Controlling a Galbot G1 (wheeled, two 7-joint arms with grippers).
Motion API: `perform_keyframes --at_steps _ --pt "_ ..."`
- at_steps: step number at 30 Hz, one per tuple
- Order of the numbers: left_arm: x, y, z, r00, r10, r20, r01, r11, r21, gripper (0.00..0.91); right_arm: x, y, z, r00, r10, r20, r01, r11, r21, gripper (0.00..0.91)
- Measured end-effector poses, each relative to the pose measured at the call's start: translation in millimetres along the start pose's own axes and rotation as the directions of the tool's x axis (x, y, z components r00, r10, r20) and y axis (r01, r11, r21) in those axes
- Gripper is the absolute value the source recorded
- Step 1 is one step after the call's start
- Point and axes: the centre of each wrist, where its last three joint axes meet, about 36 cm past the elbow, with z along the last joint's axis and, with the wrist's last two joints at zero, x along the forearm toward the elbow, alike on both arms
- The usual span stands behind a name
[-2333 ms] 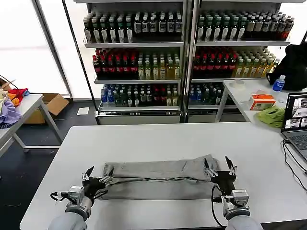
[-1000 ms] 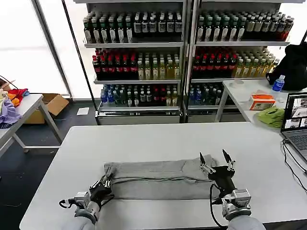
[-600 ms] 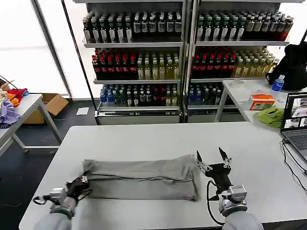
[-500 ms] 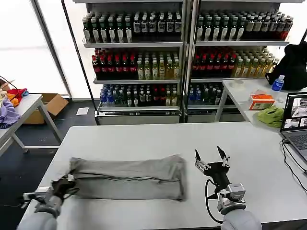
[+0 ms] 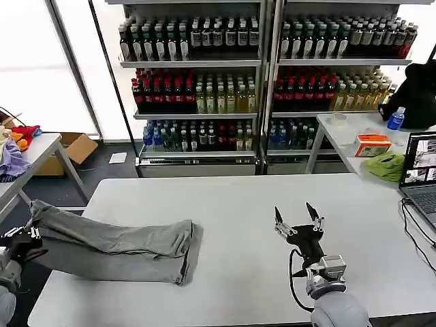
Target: Fold and organize the clothes.
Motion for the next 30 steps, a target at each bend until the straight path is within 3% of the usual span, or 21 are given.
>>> perform_keyframes --at_steps 10,19,30 --pt "10.8 -88.3 7.9 0.986 0.167 -0.017 -0.166 0.985 0.055 0.0 11.5 -2.3 2.4 0.999 0.035 -0.011 -0.035 0.999 -0.001 0.907" --pt "23.7 -170.9 -3.0 0.943 0.333 0.002 -0.33 0.933 0.146 0.0 28.0 -4.0 7.6 0.996 0.079 -0.035 -0.079 0.997 -0.003 0.907" --pt "42.0 -237.1 -16.6 0.867 0.497 0.019 -0.492 0.851 0.182 0.0 40.5 -3.8 14.6 0.992 0.113 -0.065 -0.113 0.994 -0.002 0.907"
